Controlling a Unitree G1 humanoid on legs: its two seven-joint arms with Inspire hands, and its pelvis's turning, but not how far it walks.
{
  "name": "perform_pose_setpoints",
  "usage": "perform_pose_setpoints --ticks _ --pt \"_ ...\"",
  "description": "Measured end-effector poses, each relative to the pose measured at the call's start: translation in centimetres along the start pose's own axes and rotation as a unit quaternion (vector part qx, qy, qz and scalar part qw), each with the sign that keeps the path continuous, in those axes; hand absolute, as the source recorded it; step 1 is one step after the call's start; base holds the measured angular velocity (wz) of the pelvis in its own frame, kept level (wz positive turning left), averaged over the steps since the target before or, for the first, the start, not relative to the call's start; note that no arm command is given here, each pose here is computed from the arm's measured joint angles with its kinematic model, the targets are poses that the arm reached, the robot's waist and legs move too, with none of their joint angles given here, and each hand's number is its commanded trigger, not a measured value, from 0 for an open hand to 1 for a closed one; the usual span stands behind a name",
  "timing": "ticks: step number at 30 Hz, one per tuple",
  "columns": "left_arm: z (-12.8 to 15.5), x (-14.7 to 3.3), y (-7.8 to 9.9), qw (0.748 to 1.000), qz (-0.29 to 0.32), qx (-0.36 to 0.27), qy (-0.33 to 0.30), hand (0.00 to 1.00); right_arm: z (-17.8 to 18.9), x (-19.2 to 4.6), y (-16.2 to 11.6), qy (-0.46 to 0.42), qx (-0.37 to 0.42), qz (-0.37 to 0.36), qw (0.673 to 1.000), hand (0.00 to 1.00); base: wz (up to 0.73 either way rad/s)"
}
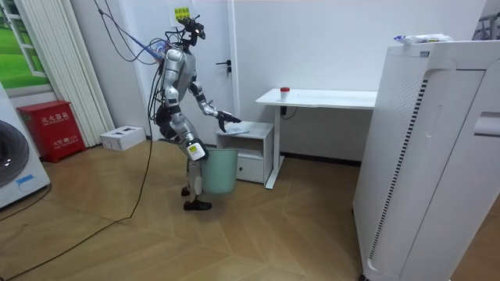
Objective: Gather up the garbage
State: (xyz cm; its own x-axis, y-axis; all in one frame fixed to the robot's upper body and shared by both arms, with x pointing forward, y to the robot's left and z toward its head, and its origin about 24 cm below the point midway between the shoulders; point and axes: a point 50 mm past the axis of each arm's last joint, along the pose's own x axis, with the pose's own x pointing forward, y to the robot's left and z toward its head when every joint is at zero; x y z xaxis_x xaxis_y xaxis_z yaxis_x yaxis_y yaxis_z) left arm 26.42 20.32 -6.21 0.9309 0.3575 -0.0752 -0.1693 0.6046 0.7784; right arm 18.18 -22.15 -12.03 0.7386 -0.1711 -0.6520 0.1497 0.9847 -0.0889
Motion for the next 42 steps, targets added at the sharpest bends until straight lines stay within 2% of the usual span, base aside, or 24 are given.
perform_pose_setpoints --ticks 17,18,19,25,31,42 --pt "-1.1 0.7 0.2 0.995 -0.045 0.073 0.048 0.0 1.7 0.6 0.6 -0.007 0.009 0.008 1.0 1.0 0.0" --pt "-1.2 0.7 0.2 0.995 -0.045 0.075 0.052 0.06 1.8 0.7 0.6 -0.006 0.009 0.008 1.0 1.0 0.0" --pt "-1.2 0.7 0.2 0.995 -0.046 0.076 0.055 1.0 1.8 0.7 0.6 -0.006 0.009 0.008 1.0 1.0 0.0" --pt "-1.6 0.9 0.6 0.993 -0.051 0.084 0.064 1.0 1.8 0.7 0.6 0.0 0.009 0.005 1.0 1.0 0.0" --pt "-2.4 1.3 1.8 0.992 -0.031 0.097 0.072 1.0 1.4 0.6 0.6 0.013 0.008 -0.002 1.0 1.0 -0.01" --pt "-4.2 -0.4 1.1 0.986 -0.036 0.119 0.107 1.0 0.5 0.5 1.1 0.04 0.011 -0.009 0.999 1.0 -0.02"
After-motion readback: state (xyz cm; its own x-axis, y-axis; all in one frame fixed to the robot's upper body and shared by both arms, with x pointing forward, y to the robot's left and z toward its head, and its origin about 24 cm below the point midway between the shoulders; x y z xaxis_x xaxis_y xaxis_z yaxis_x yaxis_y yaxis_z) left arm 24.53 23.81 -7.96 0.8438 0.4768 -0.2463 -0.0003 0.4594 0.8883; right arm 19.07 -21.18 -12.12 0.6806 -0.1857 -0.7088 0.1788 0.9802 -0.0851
